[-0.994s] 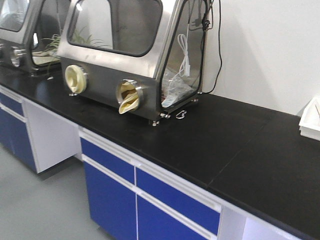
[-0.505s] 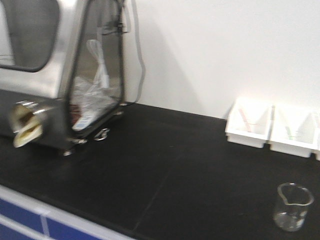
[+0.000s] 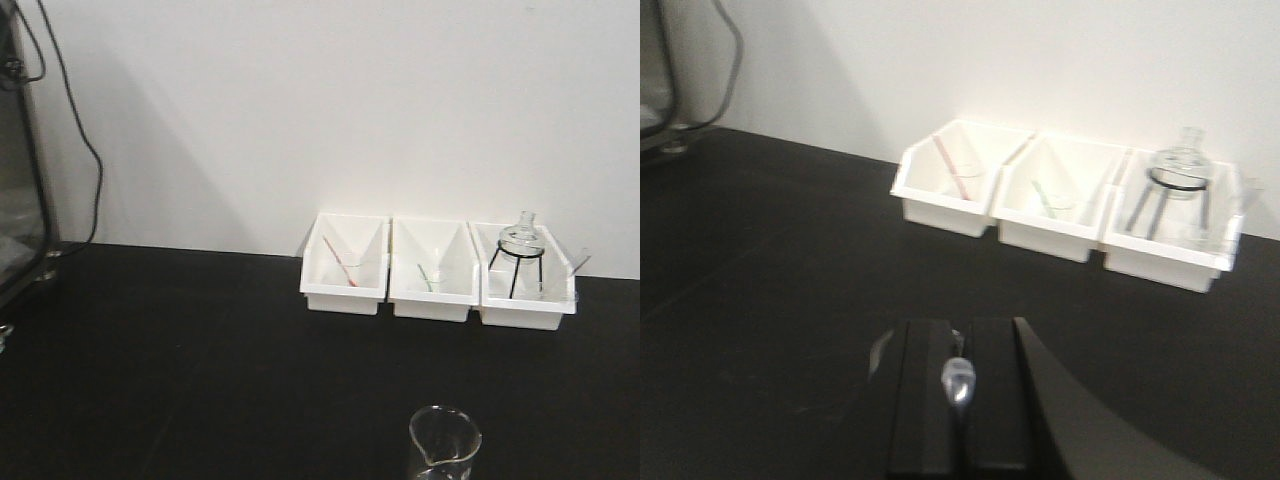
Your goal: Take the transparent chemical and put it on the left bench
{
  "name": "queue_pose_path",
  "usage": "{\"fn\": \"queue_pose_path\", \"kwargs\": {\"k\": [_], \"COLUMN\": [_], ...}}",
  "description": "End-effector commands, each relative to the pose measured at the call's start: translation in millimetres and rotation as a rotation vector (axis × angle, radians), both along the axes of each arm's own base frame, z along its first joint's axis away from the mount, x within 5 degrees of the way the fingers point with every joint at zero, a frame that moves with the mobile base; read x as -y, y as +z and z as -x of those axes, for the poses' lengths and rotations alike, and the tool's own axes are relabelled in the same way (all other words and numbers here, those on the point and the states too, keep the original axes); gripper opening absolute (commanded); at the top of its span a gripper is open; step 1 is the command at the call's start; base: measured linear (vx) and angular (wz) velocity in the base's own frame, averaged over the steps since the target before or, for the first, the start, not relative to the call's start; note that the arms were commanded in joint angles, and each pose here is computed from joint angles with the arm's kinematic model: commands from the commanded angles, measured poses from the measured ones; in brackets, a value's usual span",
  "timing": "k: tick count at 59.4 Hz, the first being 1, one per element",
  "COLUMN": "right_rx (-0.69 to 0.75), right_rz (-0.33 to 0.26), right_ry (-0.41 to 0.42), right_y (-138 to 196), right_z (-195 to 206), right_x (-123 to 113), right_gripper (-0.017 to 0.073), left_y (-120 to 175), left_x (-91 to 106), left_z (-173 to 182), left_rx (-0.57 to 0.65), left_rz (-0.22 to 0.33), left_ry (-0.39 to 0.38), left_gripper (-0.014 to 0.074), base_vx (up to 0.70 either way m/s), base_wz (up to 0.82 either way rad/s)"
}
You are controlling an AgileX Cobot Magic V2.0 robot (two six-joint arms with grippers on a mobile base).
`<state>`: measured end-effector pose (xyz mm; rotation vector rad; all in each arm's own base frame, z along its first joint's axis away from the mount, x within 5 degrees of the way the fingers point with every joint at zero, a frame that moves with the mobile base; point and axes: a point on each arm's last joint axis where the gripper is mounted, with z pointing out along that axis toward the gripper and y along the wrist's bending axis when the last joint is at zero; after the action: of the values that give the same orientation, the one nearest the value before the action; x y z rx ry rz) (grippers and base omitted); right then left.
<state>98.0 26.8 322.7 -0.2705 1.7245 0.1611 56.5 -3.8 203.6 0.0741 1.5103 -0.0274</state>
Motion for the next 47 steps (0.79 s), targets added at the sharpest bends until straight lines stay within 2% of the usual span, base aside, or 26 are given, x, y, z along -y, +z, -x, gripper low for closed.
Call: {"fn": "queue_pose_path", "kwargs": {"k": [1,27,47], "right_rx": [0.108,0.108,0.108], "right_rz": [-0.018,-0.018,-0.018], "right_ry": [0.002,0.002,0.002], "right_y": [17.7,17.7,17.7], "right_z": [0.0,0.0,0.0], "right_x": [-0.1,-0.1,-0.1], "right_gripper": [-0.0003,-0.0003,-0.0003], "left_y": [2.7,2.7,2.7], "left_x": [-0.2,-0.2,-0.2], "left_z": [1.5,1.5,1.5], "left_rx": [0.081,0.081,0.081], "left_rz": [0.014,0.014,0.014], "left_ry": [-0.001,-0.001,-0.001], "left_gripper": [-0.0003,-0.0003,-0.0003], "base_vx": [0.22,0.17,0.04], "base_wz": [-0.48,-0.38,-0.1]}}
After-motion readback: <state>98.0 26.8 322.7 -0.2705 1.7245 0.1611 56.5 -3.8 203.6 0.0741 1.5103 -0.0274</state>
